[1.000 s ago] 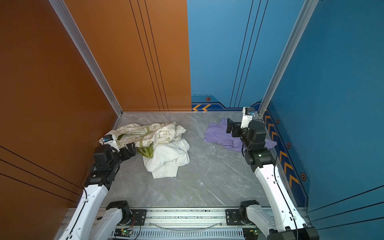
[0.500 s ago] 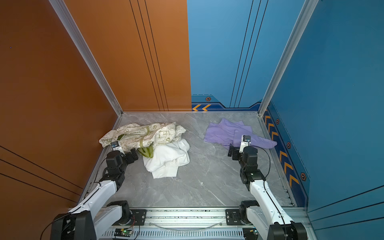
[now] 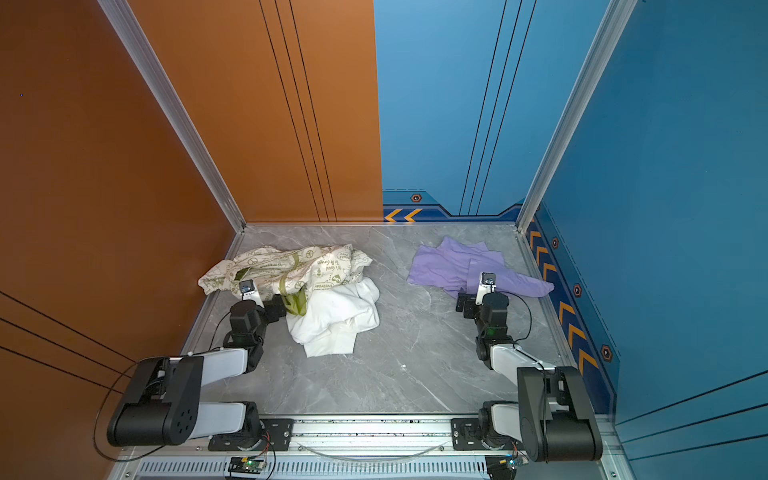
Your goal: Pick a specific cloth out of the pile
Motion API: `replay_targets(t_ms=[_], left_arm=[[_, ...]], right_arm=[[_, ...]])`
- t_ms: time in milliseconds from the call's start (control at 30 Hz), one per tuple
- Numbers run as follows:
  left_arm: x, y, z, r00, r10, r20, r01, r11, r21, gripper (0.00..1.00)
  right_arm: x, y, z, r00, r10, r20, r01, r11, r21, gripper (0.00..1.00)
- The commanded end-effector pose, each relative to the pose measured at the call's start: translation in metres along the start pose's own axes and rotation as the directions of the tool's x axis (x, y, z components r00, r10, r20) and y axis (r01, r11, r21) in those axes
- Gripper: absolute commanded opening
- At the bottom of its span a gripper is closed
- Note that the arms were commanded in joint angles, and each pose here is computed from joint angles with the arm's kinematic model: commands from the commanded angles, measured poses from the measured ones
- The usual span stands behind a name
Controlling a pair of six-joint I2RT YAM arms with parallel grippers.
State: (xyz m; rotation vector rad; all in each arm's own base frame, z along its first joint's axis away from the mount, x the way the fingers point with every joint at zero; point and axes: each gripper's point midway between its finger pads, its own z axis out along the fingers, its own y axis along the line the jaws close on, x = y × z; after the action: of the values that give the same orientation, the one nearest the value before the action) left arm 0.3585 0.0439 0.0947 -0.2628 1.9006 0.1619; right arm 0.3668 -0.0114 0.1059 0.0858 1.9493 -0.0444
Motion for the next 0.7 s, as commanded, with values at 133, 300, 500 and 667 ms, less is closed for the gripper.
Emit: replay_targets(t_ms=[133,300,500,667], left_arm=[[-0.012,-0.027,0.011,0.993,0.079,0.088,-0.086,0.993,0.078,0.98],[-0.007,-0.031,0.017,0.992,0.101,0.082,-0.108,0.991,0.08,0.98],[-0.008,-0.024,0.019,0.993,0.093,0.074,-0.096,0.995,0.037,0.98],[-0.009,-0.015,0.024,0.996,0.075,0.051,-0.074,0.997,-0.024,0.98]], right_arm=[[-0.007,0.008,0.017,0.995,0.028,0.095,-0.022,0.998,-0.065,1.0],[0.003,0.006,0.022,0.997,0.03,0.073,-0.026,0.998,-0.066,1.0],[0.001,0.008,0.029,0.998,0.033,0.054,-0.029,0.997,-0.073,1.0],[0.002,0.008,0.029,0.998,0.031,0.048,-0.028,0.997,-0.071,1.0]])
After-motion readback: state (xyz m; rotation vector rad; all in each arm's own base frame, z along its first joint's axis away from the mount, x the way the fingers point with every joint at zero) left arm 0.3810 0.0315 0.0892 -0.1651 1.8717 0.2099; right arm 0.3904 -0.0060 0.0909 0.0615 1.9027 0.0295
